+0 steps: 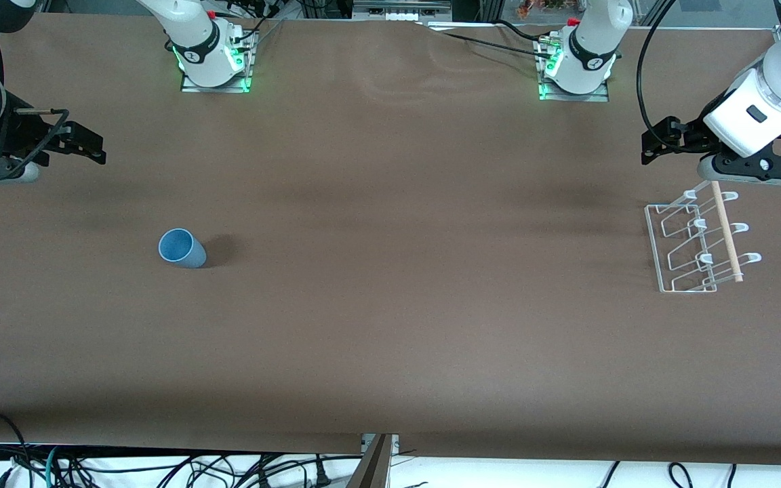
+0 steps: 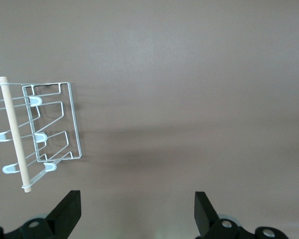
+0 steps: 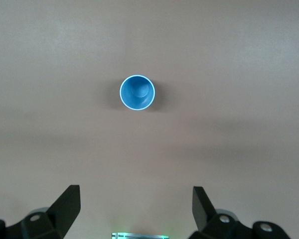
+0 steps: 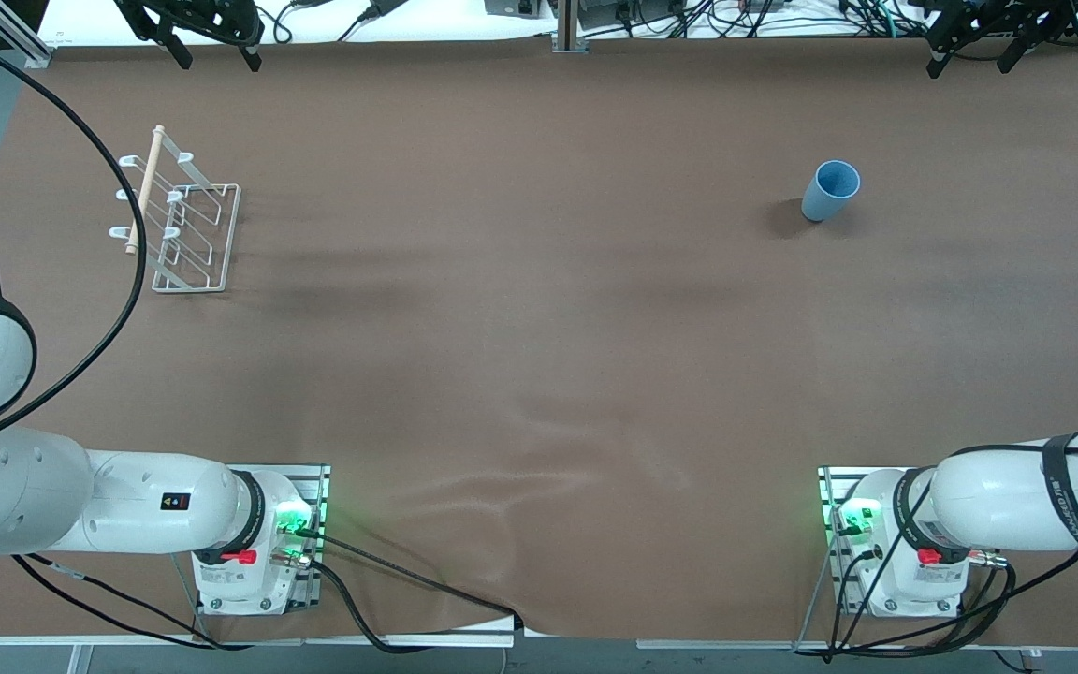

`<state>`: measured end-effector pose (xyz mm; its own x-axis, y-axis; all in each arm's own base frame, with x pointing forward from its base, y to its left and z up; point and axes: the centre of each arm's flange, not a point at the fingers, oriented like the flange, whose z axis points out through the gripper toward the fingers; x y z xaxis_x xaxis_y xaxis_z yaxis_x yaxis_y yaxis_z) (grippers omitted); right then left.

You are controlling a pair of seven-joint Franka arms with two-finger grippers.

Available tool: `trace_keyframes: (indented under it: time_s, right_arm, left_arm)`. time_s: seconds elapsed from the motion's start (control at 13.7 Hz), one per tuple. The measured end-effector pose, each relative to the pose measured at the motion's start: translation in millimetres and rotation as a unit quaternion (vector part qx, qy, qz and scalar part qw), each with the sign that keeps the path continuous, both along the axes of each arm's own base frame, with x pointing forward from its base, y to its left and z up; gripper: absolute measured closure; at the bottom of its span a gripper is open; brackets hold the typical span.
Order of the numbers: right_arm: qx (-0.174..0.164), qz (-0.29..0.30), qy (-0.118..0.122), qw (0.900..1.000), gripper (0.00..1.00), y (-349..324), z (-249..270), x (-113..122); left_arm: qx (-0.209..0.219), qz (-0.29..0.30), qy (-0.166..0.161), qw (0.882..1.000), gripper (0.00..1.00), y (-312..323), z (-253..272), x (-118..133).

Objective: Transfer cup to left arm and place on rack

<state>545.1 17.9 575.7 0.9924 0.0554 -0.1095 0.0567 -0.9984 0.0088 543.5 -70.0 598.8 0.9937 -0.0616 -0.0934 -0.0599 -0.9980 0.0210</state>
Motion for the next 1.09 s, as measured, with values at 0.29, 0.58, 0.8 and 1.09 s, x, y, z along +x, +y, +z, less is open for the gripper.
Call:
trace_keyframes:
  time_s: [0.29,0.58,0.8,1.09]
  right_arm:
    - [0.000,0.000,0.002,1.000,0.00,0,-1,0]
    - [0.000,0.000,0.001,1.000,0.00,0,0,0]
    - [0.000,-0.001,0.005,1.000,0.00,0,-4,2]
    - [-0.001,-0.001,0.014,1.000,0.00,-1,-15,7]
  left_arm:
    - [0.000,0.000,0.000,1.000,0.00,0,0,0]
    - [0.000,0.000,0.000,1.000,0.00,0,0,0]
    - [0.000,0.000,0.000,1.000,0.00,0,0,0]
    - [0.000,0.000,0.000,1.000,0.00,0,0,0]
